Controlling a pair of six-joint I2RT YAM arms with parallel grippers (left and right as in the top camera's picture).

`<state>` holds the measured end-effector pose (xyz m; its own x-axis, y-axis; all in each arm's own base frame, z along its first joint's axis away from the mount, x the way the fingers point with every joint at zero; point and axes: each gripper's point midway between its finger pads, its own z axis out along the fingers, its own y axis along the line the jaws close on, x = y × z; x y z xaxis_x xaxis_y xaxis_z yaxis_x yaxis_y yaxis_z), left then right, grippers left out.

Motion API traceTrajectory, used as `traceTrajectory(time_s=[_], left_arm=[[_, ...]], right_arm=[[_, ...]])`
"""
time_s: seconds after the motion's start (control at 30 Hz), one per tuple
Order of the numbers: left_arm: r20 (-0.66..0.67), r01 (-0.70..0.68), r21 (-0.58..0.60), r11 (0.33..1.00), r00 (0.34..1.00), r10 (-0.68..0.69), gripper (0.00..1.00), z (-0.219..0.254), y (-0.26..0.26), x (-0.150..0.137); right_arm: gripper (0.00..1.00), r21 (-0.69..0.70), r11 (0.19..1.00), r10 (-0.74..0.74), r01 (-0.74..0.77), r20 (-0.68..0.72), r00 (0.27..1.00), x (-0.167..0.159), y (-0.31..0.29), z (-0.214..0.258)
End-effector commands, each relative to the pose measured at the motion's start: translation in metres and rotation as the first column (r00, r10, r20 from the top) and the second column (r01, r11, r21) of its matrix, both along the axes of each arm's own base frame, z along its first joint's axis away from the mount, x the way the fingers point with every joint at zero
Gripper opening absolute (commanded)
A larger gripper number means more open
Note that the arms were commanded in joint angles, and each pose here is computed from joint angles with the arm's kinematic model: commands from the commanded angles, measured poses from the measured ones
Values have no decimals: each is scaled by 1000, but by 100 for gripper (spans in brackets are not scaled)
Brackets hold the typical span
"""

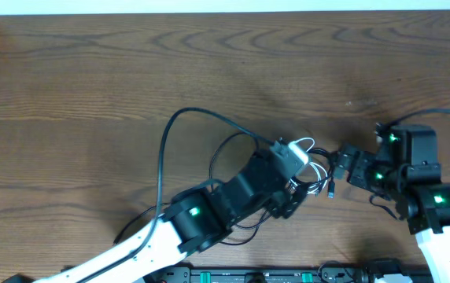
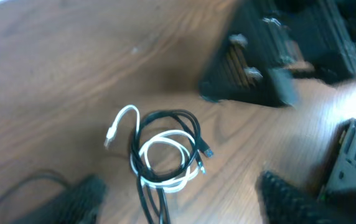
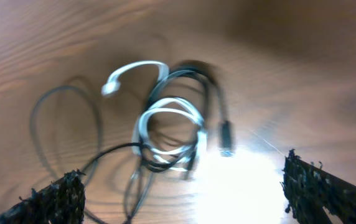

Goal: Untangle cables

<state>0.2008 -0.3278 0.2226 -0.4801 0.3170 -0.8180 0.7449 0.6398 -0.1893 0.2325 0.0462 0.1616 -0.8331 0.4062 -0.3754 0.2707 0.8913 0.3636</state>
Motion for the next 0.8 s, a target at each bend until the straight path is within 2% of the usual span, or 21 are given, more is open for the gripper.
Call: traceTrajectory(time_s=[0.0,0.13,0.3,0.37,0.43,0.47,0.5,0.57,0.6,0.63,0.67,0.77], left_arm=[[-187,-218,-86,972,962,200,90,-20,-13,20],[-347,-328,-113,938,897,272,92,-49,-32,28],[-592,-489,-98,867,729,345,93,-79,-46,25],[-650,-538,-89,838,669,361,94,-85,-47,24],[-670,-559,-102,823,650,359,94,-85,-51,26],[-668,-558,-112,823,655,353,94,-84,-53,28],[-645,-533,-135,836,687,334,95,-81,-57,30],[-436,-337,-174,925,869,235,95,-69,-67,34],[-342,-266,-154,952,918,201,95,-68,-67,35],[-231,-190,-93,977,959,165,95,-70,-63,37],[-167,-166,-20,986,973,161,95,-76,-55,41],[-9,-195,219,956,979,202,95,-98,-18,52]], right_arm=[[99,-77,982,-175,174,-6,985,-9,-34,1],[99,-117,947,-304,300,-12,953,-26,-58,3],[99,-158,876,-460,455,6,888,-46,-86,7],[99,-162,855,-498,493,12,867,-53,-93,9],[99,-161,838,-527,522,14,850,-60,-98,10],[99,-161,833,-534,529,12,845,-62,-99,10],[99,-163,830,-540,534,9,842,-64,-100,10],[100,-169,827,-544,536,-1,839,-67,-101,9],[99,-175,830,-539,530,-6,842,-68,-101,8],[99,-184,835,-529,518,-12,848,-70,-101,7],[99,-183,836,-528,518,-13,849,-70,-101,7],[99,-177,838,-526,516,-16,850,-70,-100,7]])
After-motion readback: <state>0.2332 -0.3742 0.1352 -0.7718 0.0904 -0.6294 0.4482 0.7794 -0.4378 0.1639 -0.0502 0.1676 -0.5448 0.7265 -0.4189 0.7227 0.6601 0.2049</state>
